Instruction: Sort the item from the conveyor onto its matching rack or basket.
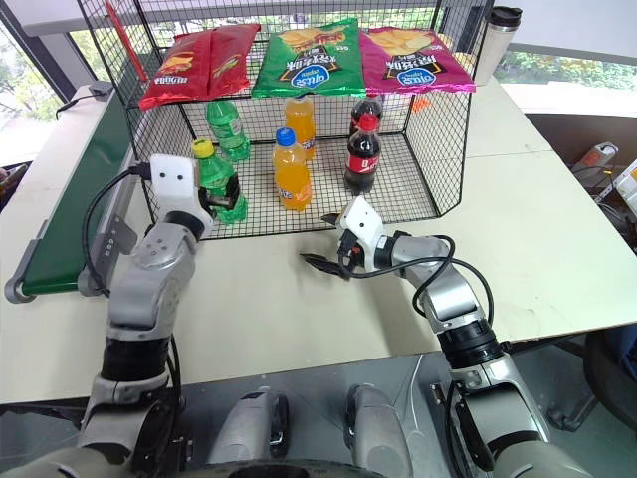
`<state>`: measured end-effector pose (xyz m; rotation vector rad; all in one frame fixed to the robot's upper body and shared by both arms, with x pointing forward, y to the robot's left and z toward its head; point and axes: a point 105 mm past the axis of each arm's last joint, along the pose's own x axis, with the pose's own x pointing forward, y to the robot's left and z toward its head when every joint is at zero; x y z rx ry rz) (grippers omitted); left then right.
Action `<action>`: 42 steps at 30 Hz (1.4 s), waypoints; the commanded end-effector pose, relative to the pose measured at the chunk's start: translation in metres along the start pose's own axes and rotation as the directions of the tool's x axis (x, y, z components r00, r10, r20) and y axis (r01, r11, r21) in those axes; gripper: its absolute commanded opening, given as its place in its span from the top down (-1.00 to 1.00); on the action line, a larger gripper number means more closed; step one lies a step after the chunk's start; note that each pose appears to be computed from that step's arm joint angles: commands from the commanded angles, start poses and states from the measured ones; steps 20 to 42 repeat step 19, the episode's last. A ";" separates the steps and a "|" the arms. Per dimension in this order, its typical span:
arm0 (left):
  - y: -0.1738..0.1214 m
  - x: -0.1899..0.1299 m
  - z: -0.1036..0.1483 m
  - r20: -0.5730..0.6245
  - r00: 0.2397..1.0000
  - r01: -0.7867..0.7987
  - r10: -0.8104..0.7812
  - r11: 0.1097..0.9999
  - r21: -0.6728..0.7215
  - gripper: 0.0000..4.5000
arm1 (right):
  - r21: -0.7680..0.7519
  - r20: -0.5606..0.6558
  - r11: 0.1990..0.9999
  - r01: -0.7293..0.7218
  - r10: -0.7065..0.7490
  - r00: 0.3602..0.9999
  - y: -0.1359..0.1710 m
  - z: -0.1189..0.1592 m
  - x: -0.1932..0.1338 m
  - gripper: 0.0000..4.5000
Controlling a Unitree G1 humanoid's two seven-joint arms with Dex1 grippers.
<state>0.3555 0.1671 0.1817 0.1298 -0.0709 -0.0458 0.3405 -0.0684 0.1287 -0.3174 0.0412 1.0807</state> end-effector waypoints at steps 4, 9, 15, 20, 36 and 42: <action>0.006 -0.041 0.008 -0.008 1.000 0.027 -0.027 0.999 0.023 -0.97 | -0.036 0.064 0.999 -0.009 0.012 0.998 0.000 0.020 -0.002 -1.00; 0.011 -0.071 -0.021 -0.122 0.992 0.027 -0.028 1.000 -0.011 -0.97 | -0.038 0.070 0.999 -0.011 0.013 0.997 0.000 0.021 -0.002 -1.00; 0.007 -0.088 -0.038 -0.177 0.983 0.044 -0.053 0.998 -0.054 -0.97 | -0.040 0.074 0.999 -0.018 0.021 0.997 0.000 0.021 -0.001 -1.00; 0.005 -0.089 -0.042 -0.183 0.982 0.046 -0.054 0.998 -0.046 -0.97 | -0.041 0.075 0.999 -0.019 0.022 0.997 0.000 0.022 0.000 -1.00; 0.005 -0.089 -0.042 -0.183 0.982 0.046 -0.054 0.998 -0.046 -0.97 | -0.041 0.075 0.999 -0.019 0.022 0.997 0.000 0.022 0.000 -1.00; 0.005 -0.089 -0.042 -0.183 0.982 0.046 -0.054 0.998 -0.046 -0.97 | -0.041 0.075 0.999 -0.019 0.022 0.997 0.000 0.022 0.000 -1.00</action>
